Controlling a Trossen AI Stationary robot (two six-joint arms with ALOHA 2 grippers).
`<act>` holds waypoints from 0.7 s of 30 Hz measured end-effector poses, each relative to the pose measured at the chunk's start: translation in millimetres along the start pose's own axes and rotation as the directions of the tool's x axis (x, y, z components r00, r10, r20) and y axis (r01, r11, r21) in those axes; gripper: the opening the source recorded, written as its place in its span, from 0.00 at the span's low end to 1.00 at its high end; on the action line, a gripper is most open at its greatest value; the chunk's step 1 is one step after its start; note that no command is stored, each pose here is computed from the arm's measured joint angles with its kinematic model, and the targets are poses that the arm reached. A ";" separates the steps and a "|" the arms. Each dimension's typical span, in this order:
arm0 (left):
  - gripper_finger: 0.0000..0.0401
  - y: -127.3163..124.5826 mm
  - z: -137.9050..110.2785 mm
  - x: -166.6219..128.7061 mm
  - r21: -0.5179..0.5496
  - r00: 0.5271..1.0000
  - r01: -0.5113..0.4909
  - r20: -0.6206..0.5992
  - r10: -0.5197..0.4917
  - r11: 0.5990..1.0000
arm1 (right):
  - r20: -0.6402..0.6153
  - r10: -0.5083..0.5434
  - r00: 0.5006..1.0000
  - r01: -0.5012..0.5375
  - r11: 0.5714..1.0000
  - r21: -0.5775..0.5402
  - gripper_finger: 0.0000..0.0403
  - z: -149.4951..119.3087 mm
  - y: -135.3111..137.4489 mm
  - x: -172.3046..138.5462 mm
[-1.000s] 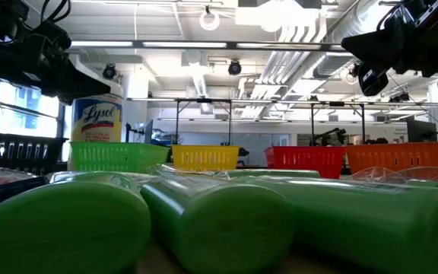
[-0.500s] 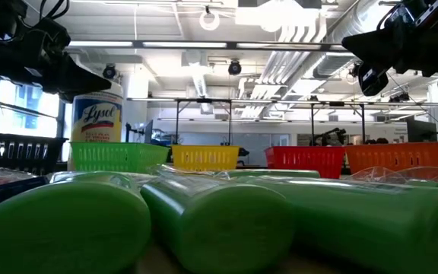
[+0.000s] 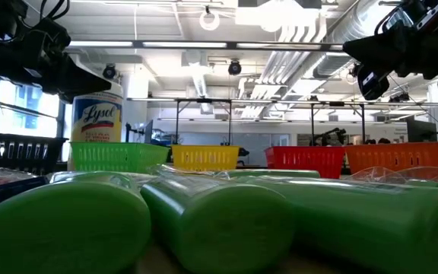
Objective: Pick & Place Travel size toiletries
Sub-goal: Put the green shampoo into yellow basket
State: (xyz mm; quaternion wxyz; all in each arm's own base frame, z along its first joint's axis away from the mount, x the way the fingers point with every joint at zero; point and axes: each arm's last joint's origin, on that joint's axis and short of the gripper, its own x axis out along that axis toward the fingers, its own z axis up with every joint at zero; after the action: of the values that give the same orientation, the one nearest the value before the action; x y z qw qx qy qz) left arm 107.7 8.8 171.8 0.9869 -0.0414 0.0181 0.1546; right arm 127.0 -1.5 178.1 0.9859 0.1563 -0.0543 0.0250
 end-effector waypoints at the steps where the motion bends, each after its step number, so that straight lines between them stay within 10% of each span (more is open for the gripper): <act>1: 0.00 0.0 0.0 0.0 0.000 1.000 0.000 0.000 0.000 1.000 | -0.002 0.005 1.000 -0.005 1.000 0.000 0.01 -0.2 0.1 0.0; 21: 0.00 -0.2 0.4 0.0 -0.002 1.000 0.003 0.004 -0.003 1.000 | -0.014 0.131 0.991 -0.131 0.991 -0.011 0.01 8.9 6.7 2.9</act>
State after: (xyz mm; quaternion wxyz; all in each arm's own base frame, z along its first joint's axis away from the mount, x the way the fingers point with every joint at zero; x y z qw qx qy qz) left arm 107.8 8.7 172.3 0.9872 -0.0421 0.0158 0.1531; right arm 128.6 2.1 188.8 0.9834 0.1462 -0.0579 0.0903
